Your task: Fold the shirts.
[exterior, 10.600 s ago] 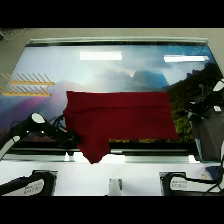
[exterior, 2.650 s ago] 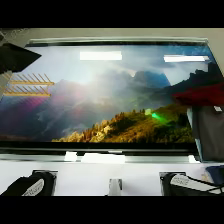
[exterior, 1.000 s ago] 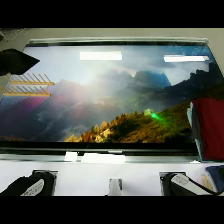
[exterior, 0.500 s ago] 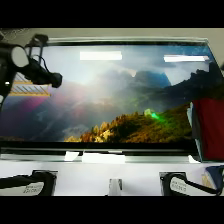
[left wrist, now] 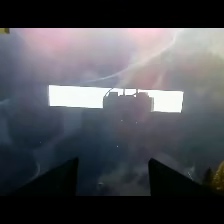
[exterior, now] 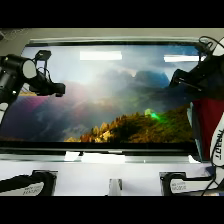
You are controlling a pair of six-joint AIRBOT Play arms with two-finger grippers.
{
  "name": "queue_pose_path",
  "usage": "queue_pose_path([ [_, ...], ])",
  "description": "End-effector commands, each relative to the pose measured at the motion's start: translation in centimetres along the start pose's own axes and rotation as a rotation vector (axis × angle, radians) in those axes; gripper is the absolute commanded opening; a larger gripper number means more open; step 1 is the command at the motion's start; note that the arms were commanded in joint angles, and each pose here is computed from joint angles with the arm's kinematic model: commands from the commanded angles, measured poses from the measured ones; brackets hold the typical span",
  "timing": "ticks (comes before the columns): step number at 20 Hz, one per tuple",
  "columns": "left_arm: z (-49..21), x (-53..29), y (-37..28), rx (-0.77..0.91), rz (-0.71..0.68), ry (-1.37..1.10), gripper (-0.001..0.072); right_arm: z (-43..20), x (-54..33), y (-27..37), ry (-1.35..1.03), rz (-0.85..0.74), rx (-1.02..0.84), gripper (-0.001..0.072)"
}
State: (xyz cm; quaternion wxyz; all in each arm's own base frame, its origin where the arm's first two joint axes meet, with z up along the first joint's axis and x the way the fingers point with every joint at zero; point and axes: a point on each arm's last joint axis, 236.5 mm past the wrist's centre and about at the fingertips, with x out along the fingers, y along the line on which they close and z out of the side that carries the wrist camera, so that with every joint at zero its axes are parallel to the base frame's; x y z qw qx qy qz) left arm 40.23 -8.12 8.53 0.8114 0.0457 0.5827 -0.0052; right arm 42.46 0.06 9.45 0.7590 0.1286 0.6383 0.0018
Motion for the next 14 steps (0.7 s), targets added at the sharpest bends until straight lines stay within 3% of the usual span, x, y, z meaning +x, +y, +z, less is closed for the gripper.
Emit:
queue_pose_path([
  [1,-0.01,0.17,-0.07,-0.02,-0.003,-0.006,0.0546,-0.62,0.56,0.98,0.036,0.02,-0.023,0.0663],
  [14,-0.09,0.69,-0.13,-0.018,0.0,0.006,0.0546,-0.61,0.54,0.98,0.036,0.021,-0.023,0.0663],
])
